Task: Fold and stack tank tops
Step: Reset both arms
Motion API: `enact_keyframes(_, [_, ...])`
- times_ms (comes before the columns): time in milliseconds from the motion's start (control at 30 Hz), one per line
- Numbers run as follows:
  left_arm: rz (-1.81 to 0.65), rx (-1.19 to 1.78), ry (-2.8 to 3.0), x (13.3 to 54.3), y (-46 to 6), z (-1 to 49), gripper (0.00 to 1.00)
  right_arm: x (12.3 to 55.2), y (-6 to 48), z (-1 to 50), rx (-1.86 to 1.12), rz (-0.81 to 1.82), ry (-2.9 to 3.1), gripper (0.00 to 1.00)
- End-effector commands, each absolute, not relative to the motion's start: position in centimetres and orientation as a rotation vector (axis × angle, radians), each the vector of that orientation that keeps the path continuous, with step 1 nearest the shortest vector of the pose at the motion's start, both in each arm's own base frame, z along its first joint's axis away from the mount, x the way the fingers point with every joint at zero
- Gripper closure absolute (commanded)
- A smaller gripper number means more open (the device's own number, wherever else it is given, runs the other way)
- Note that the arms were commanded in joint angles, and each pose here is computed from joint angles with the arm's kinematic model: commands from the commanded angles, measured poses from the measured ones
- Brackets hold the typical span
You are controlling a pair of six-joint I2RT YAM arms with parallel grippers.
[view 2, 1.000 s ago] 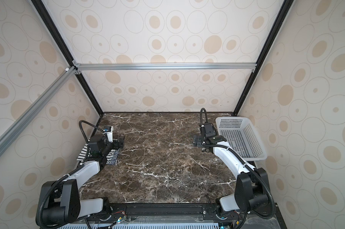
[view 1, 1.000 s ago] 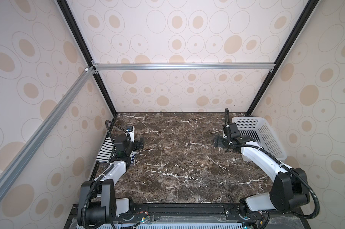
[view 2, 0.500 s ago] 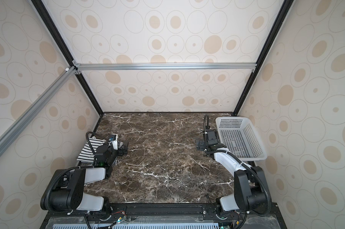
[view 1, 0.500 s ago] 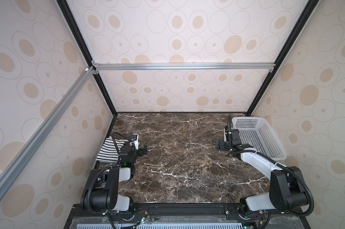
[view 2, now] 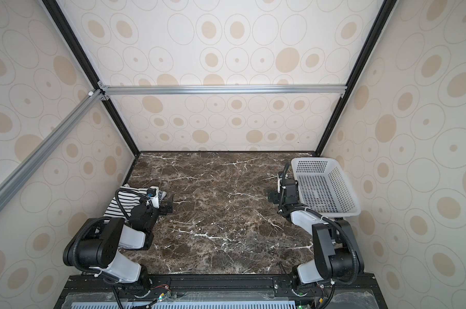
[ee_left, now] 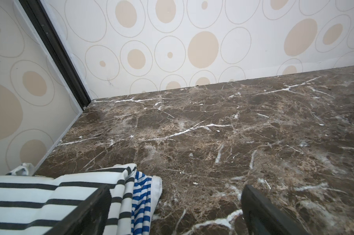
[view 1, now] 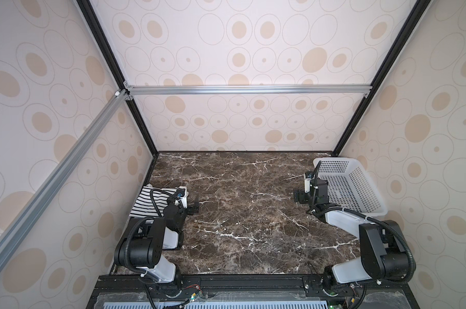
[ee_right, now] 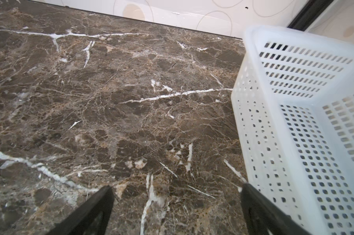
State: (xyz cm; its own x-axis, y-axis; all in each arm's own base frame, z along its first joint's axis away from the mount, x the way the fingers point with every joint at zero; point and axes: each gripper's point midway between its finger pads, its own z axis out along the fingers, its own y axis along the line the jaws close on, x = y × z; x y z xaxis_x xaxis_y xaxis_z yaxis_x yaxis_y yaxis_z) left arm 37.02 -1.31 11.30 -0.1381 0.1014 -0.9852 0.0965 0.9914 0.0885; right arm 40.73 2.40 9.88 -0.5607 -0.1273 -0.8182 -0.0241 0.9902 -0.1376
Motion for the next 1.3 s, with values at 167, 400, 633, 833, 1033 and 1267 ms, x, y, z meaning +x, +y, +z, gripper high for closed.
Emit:
enact_keyframes(167, [0.016,0.137,1.638,37.5,-1.0,13.1,0.01,40.5,2.8,9.1,-0.148,0.001,2.058,0.03])
enact_keyframes(400, [0.017,0.136,1.637,37.4,-1.0,13.1,0.01,39.9,2.6,8.9,-0.136,0.009,2.002,0.02])
enact_keyframes(633, [0.016,0.137,1.634,37.4,-1.0,13.2,0.01,39.9,2.3,8.7,-0.121,-0.003,1.997,0.00])
enact_keyframes(833, [0.016,0.137,1.634,37.4,-1.1,13.2,0.01,39.9,2.3,8.8,-0.120,-0.002,1.995,0.00])
enact_keyframes(1033, [0.017,0.136,1.635,37.4,-1.0,13.2,0.01,39.9,2.3,8.8,-0.120,-0.004,1.993,0.00])
enact_keyframes(1267, [0.016,0.137,1.636,37.4,-1.0,13.2,0.01,39.8,2.3,8.8,-0.120,-0.004,1.995,0.00])
